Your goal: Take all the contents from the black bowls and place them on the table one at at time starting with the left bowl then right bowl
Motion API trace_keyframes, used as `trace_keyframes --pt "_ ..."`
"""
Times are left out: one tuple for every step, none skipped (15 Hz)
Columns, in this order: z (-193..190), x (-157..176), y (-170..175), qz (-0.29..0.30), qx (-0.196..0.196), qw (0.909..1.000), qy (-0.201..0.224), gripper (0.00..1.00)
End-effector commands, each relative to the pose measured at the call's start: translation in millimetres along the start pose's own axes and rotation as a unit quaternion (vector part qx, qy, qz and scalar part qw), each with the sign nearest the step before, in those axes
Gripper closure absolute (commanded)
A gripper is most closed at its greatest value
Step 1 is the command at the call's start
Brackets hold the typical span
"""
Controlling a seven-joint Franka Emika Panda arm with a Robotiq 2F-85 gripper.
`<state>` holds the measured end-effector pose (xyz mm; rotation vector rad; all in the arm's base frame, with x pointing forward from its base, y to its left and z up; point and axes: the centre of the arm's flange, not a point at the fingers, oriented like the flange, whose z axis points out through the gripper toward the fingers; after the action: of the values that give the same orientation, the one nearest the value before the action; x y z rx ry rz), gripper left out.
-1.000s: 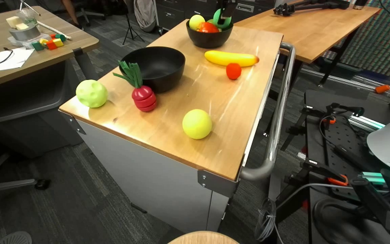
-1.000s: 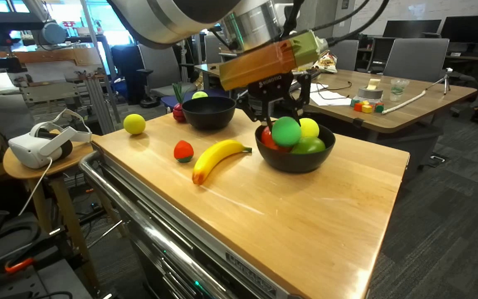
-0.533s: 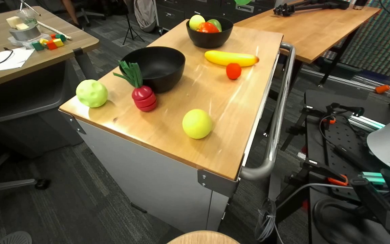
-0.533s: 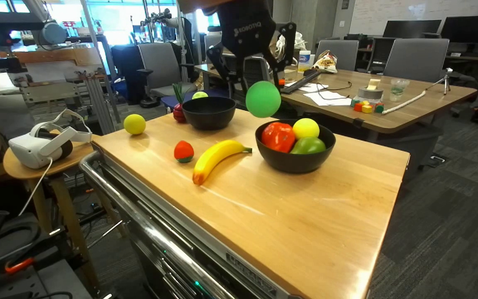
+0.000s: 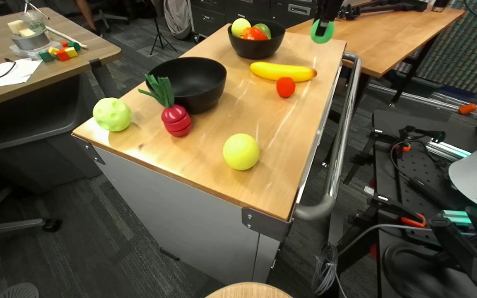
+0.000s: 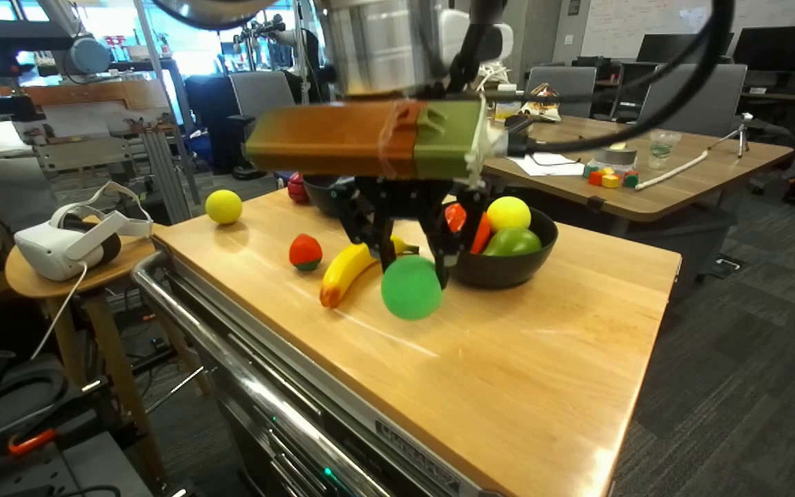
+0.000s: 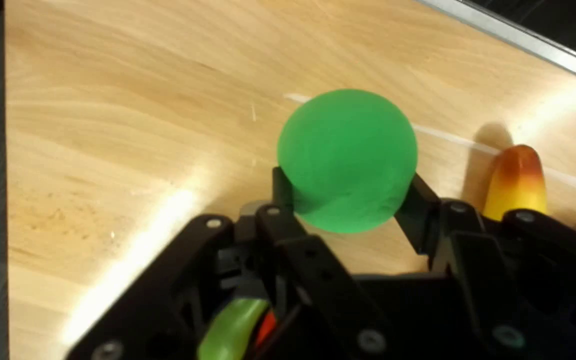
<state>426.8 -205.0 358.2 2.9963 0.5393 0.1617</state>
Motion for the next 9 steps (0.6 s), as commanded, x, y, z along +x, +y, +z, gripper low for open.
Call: trace_keyframes --pt "28.4 -17.6 6.6 0.033 -0.007 0.9991 0.024 0.73" --pt "33.2 -20.5 7.1 0.040 -0.007 0.9988 0.027 0.73" --pt "36.4 -22.2 7.4 0.045 -0.010 0.9985 0.029 0.73" --pt "38.6 -23.2 7.9 0.050 -0.010 0.9982 0.031 0.69" --pt "39.5 -23.4 8.8 0.052 -0.012 0.9980 0.032 0.23" --pt "39.6 -23.0 9.8 0.056 -0.014 0.9977 0.036 0.24" --pt "37.8 -21.7 10.8 0.057 -0.016 0.9975 0.039 0.22" --pt "34.9 -19.9 11.7 0.057 -0.020 0.9972 0.044 0.15" --pt "30.1 -17.4 11.9 0.056 -0.022 0.9969 0.050 0.08"
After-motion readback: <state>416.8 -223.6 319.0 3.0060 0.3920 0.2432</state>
